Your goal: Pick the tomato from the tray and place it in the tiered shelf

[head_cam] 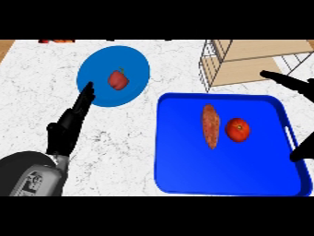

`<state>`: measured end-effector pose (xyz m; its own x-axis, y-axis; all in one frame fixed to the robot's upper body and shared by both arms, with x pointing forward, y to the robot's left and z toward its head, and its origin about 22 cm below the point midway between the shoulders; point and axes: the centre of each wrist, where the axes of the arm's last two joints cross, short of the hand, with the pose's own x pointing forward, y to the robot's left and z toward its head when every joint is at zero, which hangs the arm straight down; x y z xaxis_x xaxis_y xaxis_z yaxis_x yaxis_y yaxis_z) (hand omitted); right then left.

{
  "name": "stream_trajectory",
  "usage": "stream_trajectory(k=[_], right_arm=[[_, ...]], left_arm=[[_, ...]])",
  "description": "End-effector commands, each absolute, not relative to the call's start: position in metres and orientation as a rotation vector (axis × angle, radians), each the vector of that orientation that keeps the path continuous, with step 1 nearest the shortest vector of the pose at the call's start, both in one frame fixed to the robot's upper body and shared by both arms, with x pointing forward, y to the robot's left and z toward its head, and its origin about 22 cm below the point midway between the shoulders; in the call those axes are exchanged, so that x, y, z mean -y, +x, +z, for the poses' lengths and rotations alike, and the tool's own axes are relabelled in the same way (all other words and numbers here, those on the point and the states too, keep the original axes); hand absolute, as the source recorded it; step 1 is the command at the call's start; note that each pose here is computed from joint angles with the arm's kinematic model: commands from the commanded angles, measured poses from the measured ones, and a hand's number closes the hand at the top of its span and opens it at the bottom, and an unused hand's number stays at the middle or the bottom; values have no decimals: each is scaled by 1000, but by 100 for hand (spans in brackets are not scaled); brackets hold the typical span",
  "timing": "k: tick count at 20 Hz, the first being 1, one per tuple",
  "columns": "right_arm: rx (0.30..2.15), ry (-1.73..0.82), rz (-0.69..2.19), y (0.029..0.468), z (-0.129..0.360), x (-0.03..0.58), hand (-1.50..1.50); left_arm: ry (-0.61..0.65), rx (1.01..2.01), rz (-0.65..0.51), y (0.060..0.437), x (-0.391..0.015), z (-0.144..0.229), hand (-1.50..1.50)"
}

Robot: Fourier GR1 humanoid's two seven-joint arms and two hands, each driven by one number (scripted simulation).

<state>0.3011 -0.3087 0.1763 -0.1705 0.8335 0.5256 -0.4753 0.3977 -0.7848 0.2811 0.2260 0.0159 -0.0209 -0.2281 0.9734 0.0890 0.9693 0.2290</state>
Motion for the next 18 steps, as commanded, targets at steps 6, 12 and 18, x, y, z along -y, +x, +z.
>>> stream_trajectory(k=[6,12,18], right_arm=[[1310,-436,1189,289,168,291,-150],[1278,-427,1162,280,155,293,-150],[1275,-436,1177,266,144,270,-150]], left_arm=[[105,1582,-265,278,-213,-2,0],[104,1567,-248,299,-236,11,0],[127,1577,-268,288,-219,1,0]])
